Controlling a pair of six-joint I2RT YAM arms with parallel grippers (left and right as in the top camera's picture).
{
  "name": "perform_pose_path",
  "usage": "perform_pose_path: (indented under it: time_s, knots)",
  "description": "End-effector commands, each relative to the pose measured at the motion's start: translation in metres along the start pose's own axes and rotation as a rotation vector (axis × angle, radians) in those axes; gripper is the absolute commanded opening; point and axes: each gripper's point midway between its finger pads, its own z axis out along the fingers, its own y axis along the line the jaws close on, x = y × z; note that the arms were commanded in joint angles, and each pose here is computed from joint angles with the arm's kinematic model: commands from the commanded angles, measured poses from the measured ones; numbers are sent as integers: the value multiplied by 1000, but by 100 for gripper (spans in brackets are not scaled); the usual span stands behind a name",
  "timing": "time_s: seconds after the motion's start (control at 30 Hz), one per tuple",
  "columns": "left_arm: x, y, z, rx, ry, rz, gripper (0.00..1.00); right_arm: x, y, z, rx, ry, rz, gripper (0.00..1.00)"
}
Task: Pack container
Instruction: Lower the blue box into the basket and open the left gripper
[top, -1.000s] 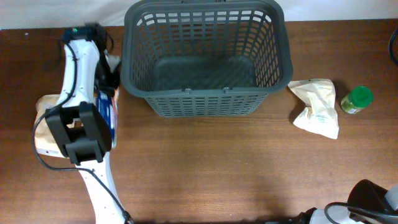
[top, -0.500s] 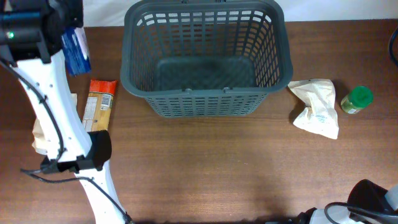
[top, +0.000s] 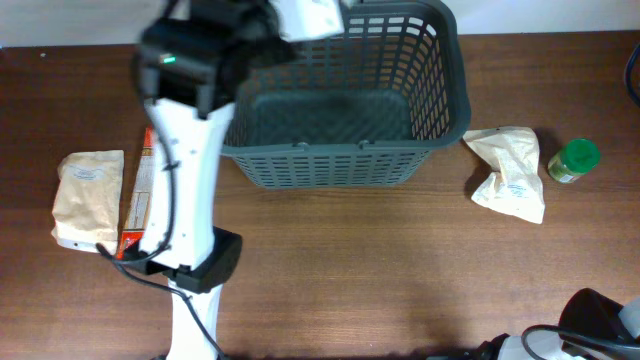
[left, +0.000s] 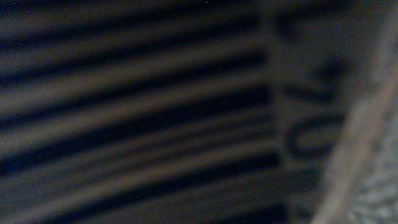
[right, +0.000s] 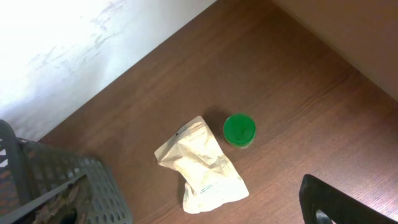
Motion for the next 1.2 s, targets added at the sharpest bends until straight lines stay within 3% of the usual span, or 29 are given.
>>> perform_pose_path:
  time_s: [0.0,0.27,0.57,0.63,0.67,0.7,0.83,1.0,1.17]
  knots:
    - [6,-21,44,83,16,111,2,-2,-3,-2,12,-9,1,99]
    - [41,-79,151,228,113,112,2,-2,-3,-2,12,-9,1,99]
    - [59,-137,205,368,155,138,2,-2,-3,-2,12,-9,1,99]
    - [58,-138,205,367,160,140,21,-2,-3,-2,12,-9,1,99]
    - [57,-137,204,362,164,125,49,-2,-3,-2,12,-9,1,99]
    - [54,-134,201,347,174,93,99,-2,-3,-2,12,-9,1,99]
    - [40,-110,175,259,198,-88,99,-2,-3,-2,12,-9,1,99]
    - [26,-58,99,97,197,-492,99,-2,-3,-2,12,-9,1,99]
    - [20,-25,-14,12,151,-544,99,-2,-3,-2,12,-9,1,99]
